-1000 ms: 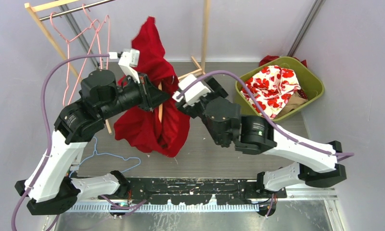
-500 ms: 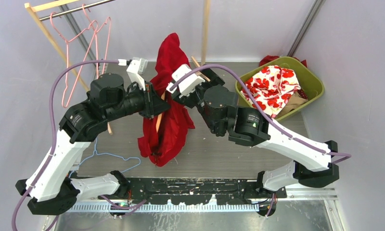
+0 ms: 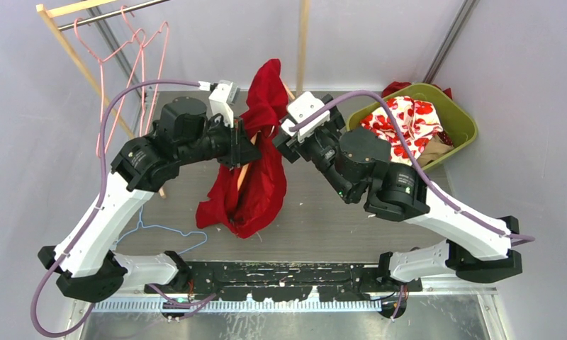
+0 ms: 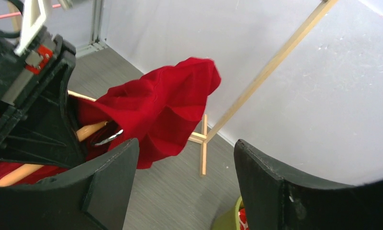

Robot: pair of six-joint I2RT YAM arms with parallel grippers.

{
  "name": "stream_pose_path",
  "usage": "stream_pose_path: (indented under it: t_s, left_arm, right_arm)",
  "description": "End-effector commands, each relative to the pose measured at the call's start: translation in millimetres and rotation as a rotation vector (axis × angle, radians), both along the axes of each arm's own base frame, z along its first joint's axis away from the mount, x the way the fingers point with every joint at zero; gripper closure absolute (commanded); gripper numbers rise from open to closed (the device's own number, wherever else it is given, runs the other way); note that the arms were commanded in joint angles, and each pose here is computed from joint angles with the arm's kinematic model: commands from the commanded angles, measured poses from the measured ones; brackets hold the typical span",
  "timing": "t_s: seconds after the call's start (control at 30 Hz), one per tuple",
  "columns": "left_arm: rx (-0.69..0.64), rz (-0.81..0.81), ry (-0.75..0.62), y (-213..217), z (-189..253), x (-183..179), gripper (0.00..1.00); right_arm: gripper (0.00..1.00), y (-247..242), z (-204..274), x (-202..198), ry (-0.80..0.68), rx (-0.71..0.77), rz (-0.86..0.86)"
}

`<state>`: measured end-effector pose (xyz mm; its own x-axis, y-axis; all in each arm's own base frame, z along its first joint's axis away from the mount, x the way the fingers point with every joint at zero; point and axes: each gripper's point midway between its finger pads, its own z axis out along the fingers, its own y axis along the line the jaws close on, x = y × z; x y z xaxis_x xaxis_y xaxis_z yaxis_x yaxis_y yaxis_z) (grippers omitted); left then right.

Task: Remove the skirt from the hanger

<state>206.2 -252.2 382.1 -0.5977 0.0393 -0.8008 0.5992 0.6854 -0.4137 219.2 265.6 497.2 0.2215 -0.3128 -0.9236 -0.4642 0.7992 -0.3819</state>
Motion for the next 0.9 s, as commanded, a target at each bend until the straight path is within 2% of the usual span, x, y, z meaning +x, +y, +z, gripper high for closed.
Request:
stream_pose_path:
  t_s: [0.0, 0.3, 0.6, 0.73, 0.87]
  left_arm:
    - [-0.157, -0.037, -0.204, 0, 74, -4, 1.00]
    - [-0.161, -0.037, -0.188, -1, 72, -5, 1.00]
    - [-0.132, 0.021, -0.209, 4, 63, 7, 1.00]
    - [-0.167, 0.070, -0.295, 1, 82, 25, 1.00]
    - [-0.246, 0.120, -0.389, 0, 123, 39, 1.00]
  right_arm:
    - [0.23, 14, -3, 3, 0.008, 0.093, 0.026]
    - [0.24, 23, -20, 2, 0.043, 0.113, 0.055]
    - [0.28, 15, -7, -12, 0.084, 0.168, 0.124]
    - [0.32, 28, -21, -23, 0.160, 0.168, 0.181]
    - [0.37, 49, -30, -37, 0.228, 0.219, 0.263]
